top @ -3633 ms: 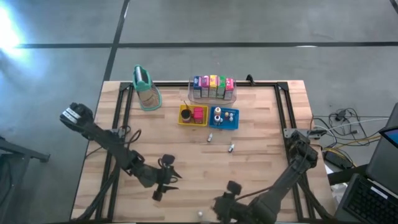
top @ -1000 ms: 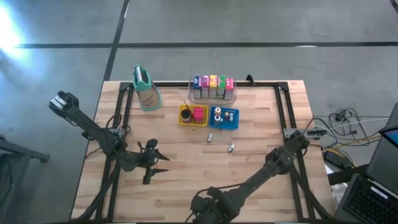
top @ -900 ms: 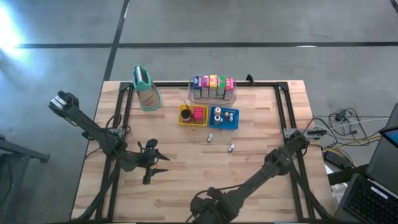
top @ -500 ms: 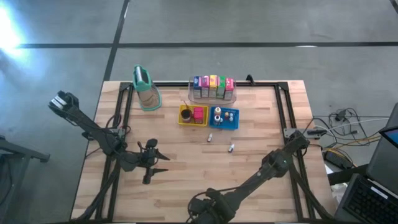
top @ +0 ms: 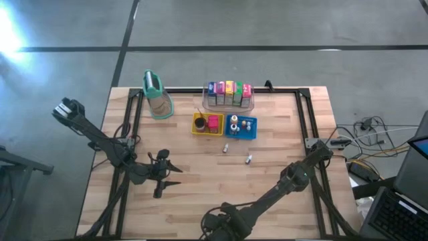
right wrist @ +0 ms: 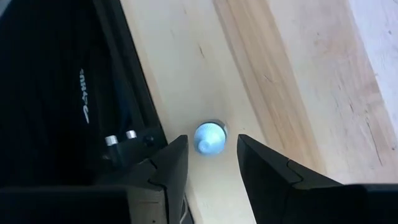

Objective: Pick & Place Kitchen Items
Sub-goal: Put the small black food coloring bottle into the blue bin

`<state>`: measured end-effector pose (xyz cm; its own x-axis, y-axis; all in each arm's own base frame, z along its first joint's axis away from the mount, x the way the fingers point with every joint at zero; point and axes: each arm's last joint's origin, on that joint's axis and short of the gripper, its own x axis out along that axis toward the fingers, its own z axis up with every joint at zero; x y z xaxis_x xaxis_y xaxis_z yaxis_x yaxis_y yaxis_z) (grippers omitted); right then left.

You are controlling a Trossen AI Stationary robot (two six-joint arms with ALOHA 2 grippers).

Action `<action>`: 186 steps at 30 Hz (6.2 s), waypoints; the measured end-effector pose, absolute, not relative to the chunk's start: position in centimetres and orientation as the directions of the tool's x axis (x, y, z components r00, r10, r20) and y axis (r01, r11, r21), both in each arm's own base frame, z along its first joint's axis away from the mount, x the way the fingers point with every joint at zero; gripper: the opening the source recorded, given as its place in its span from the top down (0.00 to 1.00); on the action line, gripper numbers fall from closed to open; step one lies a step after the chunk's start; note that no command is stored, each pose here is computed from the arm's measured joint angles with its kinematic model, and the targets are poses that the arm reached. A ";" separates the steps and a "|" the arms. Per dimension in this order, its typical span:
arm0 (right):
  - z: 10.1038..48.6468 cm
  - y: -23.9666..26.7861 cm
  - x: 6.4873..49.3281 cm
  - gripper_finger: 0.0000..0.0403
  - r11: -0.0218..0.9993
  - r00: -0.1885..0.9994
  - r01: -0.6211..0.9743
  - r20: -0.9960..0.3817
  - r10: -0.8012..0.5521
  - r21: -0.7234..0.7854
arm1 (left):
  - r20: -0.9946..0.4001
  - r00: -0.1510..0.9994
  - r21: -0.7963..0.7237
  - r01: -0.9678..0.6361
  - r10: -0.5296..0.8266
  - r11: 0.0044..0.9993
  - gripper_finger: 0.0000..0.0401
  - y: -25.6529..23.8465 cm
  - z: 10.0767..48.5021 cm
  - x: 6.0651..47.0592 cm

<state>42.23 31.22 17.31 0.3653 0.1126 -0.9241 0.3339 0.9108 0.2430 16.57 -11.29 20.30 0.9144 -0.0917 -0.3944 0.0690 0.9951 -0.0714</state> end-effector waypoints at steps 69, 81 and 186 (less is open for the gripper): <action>28.0 12.0 29.6 0.84 0.754 0.243 0.639 -0.890 -0.386 -0.152 | -0.363 0.931 0.017 0.045 -0.036 0.999 0.46 -11.0 20.9 16.9; 27.5 2.0 24.8 0.84 0.748 0.551 0.661 -0.715 -0.431 0.058 | -0.318 0.948 0.083 0.013 0.015 0.996 0.46 -10.0 21.4 17.7; 18.1 -4.3 28.8 0.84 0.566 0.416 0.811 -0.827 -0.378 0.150 | -0.300 0.934 0.078 -0.179 0.194 0.981 0.46 4.4 22.3 20.1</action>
